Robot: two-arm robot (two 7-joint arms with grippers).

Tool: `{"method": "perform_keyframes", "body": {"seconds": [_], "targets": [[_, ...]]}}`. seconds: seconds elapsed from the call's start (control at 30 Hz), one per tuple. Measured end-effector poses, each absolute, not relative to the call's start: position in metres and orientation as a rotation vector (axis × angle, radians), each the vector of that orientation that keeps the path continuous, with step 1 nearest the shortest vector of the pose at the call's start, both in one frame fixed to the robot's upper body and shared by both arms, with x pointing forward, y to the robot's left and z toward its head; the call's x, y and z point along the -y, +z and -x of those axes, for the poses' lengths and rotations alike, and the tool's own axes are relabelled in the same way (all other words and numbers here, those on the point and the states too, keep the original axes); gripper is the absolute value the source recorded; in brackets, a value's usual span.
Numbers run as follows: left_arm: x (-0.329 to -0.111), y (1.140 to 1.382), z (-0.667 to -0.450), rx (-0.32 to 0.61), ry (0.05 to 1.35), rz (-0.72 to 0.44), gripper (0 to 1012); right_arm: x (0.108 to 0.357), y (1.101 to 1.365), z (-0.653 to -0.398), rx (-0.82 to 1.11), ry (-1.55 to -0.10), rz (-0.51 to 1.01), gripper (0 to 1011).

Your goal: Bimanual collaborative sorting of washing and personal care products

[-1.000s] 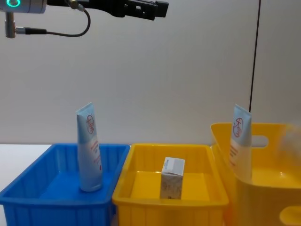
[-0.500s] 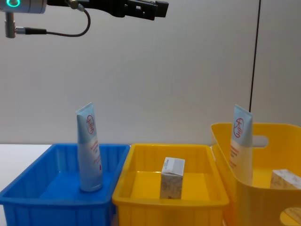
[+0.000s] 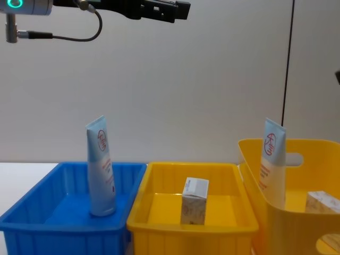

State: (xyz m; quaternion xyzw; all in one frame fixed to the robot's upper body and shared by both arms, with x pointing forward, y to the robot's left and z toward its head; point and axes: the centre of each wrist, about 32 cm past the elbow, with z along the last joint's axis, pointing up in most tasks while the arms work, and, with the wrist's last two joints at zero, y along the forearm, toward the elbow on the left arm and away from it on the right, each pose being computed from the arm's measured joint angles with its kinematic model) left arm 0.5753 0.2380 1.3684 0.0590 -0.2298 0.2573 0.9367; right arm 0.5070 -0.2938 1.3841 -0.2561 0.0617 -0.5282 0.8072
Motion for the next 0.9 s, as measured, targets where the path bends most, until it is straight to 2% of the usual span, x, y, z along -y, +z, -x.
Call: {"method": "perform_keyframes", "body": {"seconds": [0.57, 0.9], "targets": [[-0.238, 1.368, -0.575, 0.469, 0.527, -0.12, 1001, 0.288, 1.386, -0.507, -0.135, -1.016, 0.405, 1002], [-0.233, 1.346, -0.569, 0.445, 0.595, -0.108, 1001, 0.286, 1.377, -0.507, -0.115, -1.022, 0.394, 1002]]}}
